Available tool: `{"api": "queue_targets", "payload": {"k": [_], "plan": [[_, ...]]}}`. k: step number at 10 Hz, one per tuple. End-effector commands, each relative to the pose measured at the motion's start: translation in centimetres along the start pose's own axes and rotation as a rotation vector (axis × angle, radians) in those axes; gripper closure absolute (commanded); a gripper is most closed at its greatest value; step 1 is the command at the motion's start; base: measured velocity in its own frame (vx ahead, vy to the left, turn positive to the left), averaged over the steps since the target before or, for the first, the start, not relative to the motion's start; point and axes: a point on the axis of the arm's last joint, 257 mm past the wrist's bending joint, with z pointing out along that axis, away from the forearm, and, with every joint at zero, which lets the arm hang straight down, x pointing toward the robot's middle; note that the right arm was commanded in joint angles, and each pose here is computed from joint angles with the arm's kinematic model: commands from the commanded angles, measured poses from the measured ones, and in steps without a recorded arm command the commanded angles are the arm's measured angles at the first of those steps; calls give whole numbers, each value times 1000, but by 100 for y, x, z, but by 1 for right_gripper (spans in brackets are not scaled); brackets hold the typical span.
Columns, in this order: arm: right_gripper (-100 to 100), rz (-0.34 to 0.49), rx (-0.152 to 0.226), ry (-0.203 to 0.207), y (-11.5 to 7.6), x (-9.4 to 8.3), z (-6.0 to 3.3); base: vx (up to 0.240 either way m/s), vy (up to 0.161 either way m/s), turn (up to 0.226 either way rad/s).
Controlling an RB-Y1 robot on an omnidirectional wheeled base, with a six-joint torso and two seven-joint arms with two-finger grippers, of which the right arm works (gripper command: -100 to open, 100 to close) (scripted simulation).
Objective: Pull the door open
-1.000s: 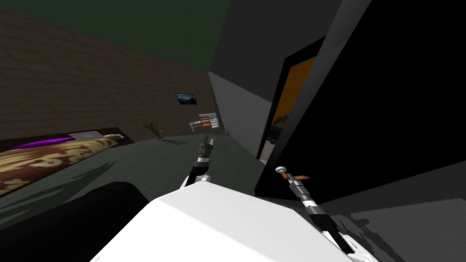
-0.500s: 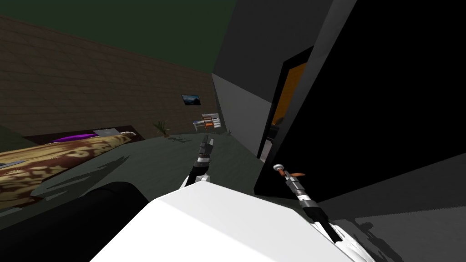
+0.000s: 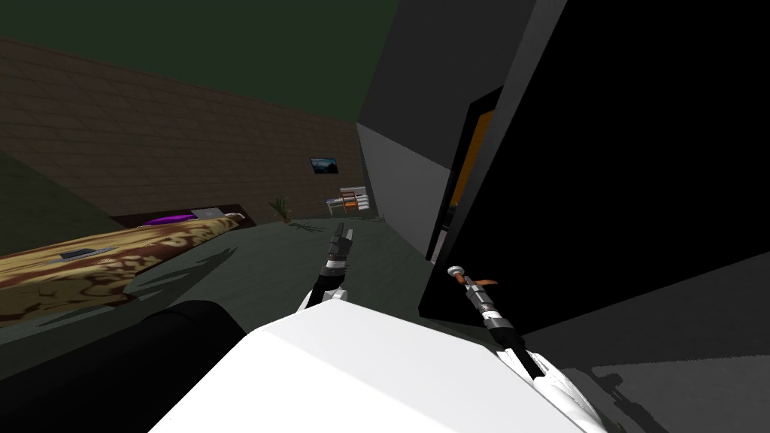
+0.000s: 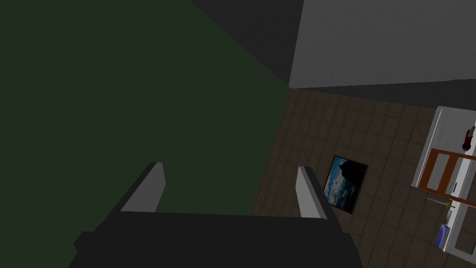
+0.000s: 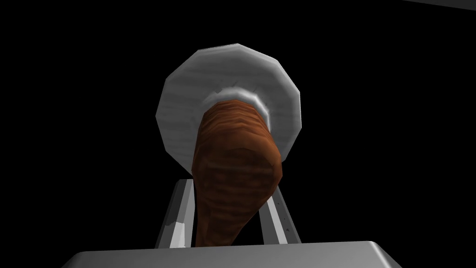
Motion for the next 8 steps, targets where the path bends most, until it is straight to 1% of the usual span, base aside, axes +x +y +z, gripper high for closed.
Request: {"api": "queue_targets", "payload": {"k": [1,2,3,8], "plan": [[100,0,8,-3,-26,48,70,-150,-70,100],[100,0,9,-8,-17,77,149,-17,-40,-82],[100,0,9,-8,-17,77,149,-6,-18,-52],[100,0,9,-8,-17,77,149,0,1,2]]}}
